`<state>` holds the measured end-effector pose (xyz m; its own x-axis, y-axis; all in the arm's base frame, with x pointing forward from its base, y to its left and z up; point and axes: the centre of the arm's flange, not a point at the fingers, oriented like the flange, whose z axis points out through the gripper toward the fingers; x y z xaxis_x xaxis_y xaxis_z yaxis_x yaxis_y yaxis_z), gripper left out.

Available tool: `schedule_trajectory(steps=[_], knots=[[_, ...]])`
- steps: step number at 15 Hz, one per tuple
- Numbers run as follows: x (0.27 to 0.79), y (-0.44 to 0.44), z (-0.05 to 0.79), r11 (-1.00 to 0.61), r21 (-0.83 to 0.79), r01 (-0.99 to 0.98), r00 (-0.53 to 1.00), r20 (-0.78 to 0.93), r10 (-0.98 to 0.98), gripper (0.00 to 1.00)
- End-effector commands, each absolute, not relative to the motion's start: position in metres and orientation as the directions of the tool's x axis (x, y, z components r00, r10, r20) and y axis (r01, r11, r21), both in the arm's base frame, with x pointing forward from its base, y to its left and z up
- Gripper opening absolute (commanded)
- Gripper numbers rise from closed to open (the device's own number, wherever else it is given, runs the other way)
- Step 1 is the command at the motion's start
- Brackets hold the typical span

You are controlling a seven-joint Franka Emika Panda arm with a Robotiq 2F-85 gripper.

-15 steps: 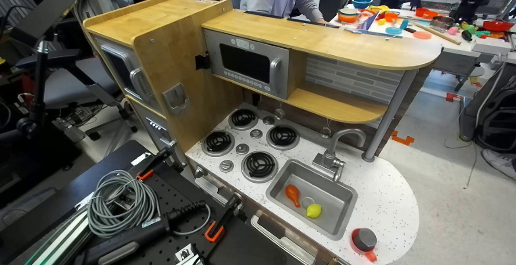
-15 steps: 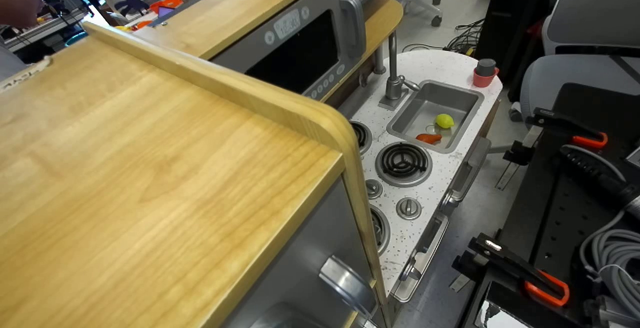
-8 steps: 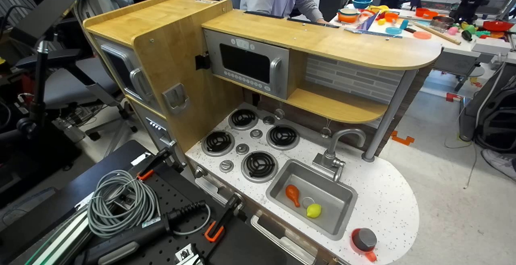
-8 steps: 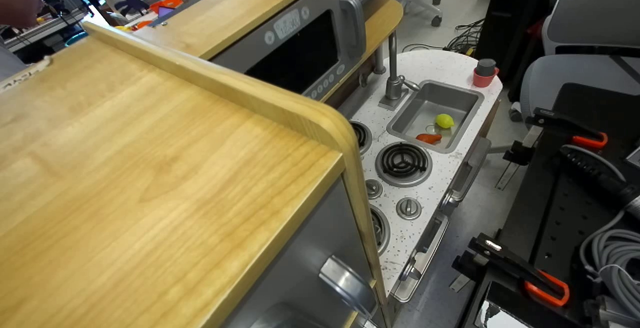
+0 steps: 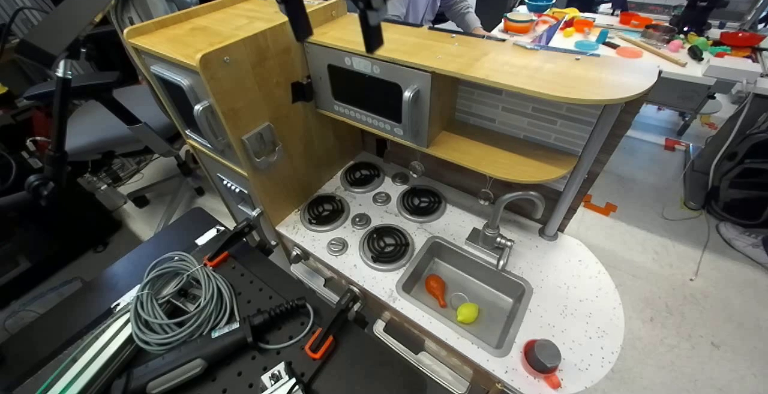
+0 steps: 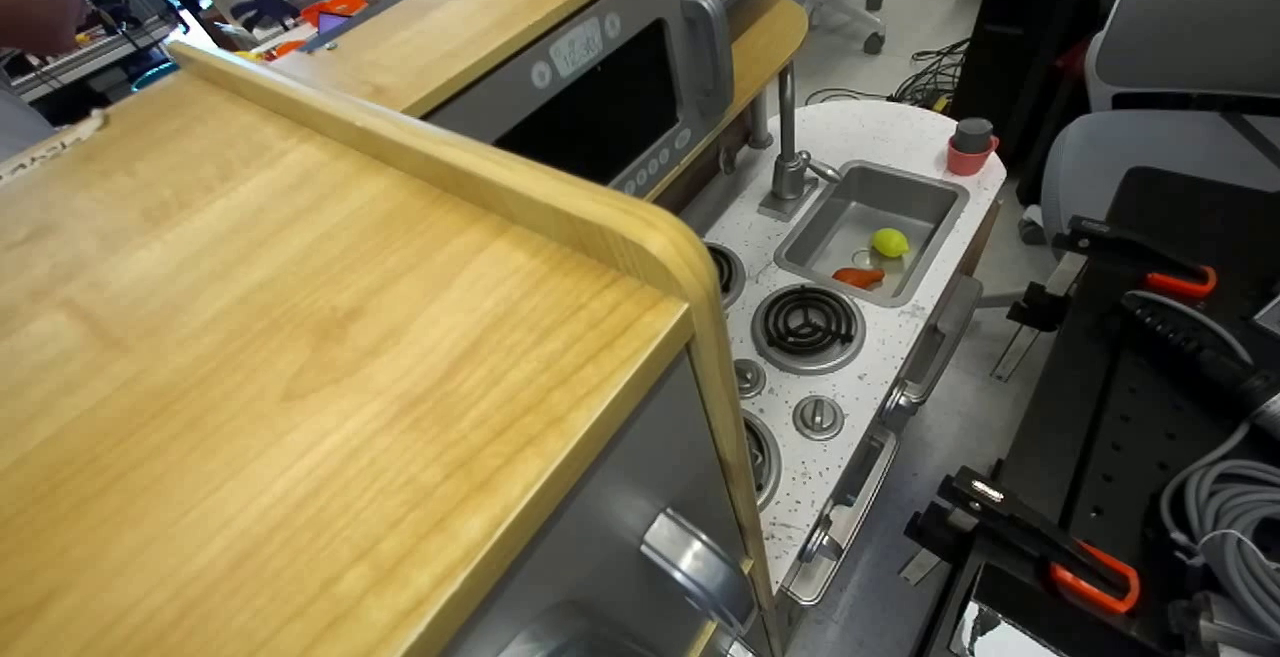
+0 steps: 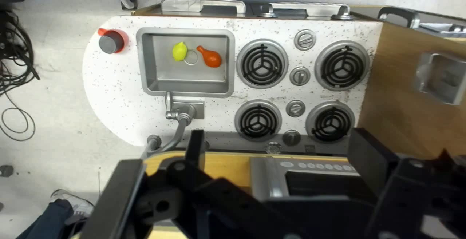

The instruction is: Remove the lemon from the sink and place it on the right side of the counter

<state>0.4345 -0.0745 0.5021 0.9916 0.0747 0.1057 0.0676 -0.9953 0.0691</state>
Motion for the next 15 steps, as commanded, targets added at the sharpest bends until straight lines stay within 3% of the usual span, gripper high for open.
schedule_trajectory(steps=[1,8,15], knots=[[0.473,-0.137,0.433,-0.996,0.083,0.041,0.995,0.092,0.049,1.00],[0.508,-0.242,0.278,-0.995,0.095,-0.036,0.999,0.006,-0.035,1.00],[0.531,-0.282,0.108,-0.993,0.097,-0.074,0.980,-0.179,-0.090,1.00]])
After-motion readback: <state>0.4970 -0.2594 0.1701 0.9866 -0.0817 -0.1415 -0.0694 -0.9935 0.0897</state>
